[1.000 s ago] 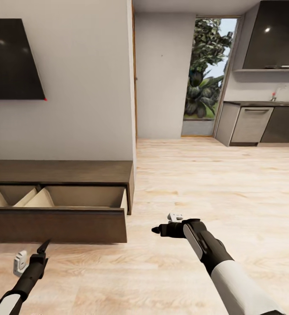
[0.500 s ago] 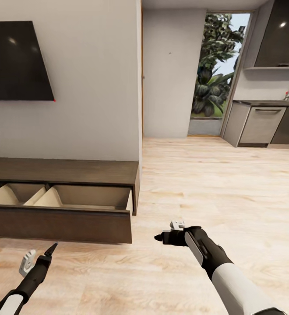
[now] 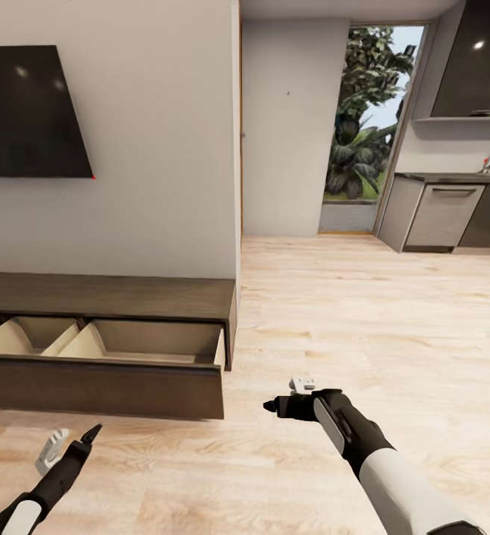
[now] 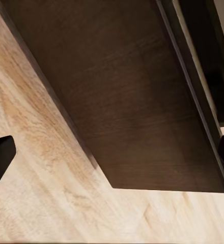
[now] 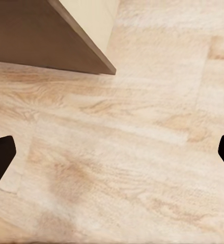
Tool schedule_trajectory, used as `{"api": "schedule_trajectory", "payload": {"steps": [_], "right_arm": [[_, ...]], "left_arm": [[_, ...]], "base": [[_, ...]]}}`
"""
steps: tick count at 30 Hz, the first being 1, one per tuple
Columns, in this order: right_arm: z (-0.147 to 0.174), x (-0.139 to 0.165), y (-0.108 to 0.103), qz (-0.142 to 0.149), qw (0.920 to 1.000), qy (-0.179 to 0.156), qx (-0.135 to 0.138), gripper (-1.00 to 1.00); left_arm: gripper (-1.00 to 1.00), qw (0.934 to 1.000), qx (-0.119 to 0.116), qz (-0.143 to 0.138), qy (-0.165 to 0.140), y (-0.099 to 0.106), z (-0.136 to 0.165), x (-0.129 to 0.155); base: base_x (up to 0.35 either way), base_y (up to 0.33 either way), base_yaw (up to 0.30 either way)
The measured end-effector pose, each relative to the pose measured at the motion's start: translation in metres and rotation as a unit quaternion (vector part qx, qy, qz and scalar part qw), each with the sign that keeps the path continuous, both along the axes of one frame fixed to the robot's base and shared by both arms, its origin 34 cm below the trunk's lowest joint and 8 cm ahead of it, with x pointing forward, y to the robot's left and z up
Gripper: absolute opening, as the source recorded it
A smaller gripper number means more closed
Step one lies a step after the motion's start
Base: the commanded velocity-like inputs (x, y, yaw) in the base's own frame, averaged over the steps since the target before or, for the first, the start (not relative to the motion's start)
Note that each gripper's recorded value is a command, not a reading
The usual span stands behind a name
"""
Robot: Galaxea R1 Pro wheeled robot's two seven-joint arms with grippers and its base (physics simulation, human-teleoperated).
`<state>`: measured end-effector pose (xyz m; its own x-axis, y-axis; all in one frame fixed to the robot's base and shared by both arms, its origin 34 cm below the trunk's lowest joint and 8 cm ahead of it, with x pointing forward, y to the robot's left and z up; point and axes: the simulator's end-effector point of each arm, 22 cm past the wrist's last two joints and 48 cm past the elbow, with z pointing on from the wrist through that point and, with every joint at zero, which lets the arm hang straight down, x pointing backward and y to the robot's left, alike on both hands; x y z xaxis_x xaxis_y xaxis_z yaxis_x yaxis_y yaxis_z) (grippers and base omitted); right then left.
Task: Place each of the two pumpkins and all three candles from the living room inside a cabinet in the living room (use any cabinet), then make sure every cabinet is closed, and position the cauldron so it is next to a table in the living room.
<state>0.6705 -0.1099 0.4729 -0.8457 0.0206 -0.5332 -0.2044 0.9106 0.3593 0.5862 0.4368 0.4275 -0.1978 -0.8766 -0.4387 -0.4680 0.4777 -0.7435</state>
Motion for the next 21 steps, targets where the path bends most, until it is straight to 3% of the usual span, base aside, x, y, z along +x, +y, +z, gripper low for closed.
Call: {"api": "schedule_trajectory", "payload": {"steps": [10,21], "right_arm": [[-0.012,-0.022,-0.022,-0.008,0.9992,0.036,-0.014,1.00],[0.010,-0.018,-0.036,-0.013,0.9990,0.036,-0.024,1.00]], "left_arm": [[1.00,0.9992,0.022,-0.013,0.030,-0.001,0.011,-0.001],[1.00,0.9986,0.033,-0.025,0.033,-0.001,0.036,0.004]], "base": [[0.000,0.000,0.016],[0.000,0.000,0.231]]}}
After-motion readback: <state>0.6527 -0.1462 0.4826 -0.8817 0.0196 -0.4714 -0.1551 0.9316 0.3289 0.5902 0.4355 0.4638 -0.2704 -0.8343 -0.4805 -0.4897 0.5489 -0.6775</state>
